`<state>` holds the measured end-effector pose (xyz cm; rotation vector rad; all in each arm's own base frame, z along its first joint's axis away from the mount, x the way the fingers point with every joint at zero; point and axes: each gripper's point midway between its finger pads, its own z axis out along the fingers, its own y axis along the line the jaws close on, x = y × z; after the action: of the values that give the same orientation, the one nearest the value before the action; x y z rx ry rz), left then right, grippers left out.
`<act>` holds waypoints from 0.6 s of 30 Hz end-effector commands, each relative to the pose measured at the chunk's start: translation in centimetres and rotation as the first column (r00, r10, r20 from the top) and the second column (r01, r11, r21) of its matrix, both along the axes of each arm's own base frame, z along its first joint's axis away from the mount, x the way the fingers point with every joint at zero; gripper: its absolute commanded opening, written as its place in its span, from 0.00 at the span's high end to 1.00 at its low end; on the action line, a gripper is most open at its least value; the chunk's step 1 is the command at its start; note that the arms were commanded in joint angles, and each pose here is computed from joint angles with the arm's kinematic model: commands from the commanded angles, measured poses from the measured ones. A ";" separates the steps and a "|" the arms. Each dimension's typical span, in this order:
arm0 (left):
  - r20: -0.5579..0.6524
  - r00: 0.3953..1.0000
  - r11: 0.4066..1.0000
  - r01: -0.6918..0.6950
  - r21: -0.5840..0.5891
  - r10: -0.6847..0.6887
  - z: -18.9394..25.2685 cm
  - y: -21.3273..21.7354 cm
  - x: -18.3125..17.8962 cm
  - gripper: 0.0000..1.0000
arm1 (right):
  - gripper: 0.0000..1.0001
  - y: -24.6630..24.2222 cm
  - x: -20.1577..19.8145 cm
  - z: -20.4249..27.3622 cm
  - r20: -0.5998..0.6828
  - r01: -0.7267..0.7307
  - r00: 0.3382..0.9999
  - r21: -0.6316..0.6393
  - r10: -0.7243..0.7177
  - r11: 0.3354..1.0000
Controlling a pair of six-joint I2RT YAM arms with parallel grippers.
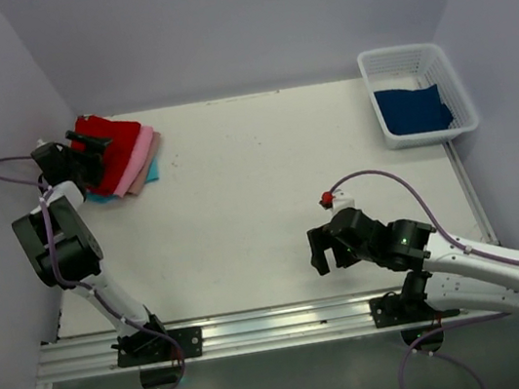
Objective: Fold and stack the t-shirts
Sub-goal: Put the neatly folded tshirt into the corner of the board with the left arm
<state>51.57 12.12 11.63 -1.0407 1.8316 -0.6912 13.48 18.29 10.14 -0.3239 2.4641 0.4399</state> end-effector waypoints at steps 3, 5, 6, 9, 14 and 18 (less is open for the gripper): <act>0.237 0.949 0.965 0.161 0.206 -0.209 14.7 -6.2 -1.5 0.00 | 0.01 0.8 1.3 1.4 0.060 0.011 0.998 0.026 -0.013 1.000; 0.275 0.919 0.939 0.207 0.276 -0.283 17.1 -9.3 -3.1 0.00 | 0.01 1.2 1.9 2.3 0.089 0.017 0.996 0.044 -0.021 0.999; 0.335 0.878 0.917 0.235 0.322 -0.342 20.4 -12.6 -4.9 0.00 | 0.01 1.2 2.2 2.8 0.109 0.019 0.994 0.052 -0.024 0.998; 0.389 0.800 0.866 0.300 0.400 -0.457 22.7 -18.6 -9.4 0.00 | 0.01 0.9 3.4 5.8 0.190 0.053 0.979 0.083 -0.068 0.995; 0.387 0.677 0.767 0.442 0.466 -0.626 21.2 -26.1 -15.9 0.00 | 0.01 -0.6 4.8 9.9 0.318 0.092 0.940 0.111 -0.123 0.989; 0.337 0.579 0.660 0.548 0.514 -0.742 20.0 -30.9 -20.1 0.00 | 0.01 -1.4 5.1 11.7 0.369 0.108 0.917 0.136 -0.151 0.985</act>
<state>32.30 -16.88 36.39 0.0769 1.5804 -0.9594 17.38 17.94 19.25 -0.2258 2.1533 0.4598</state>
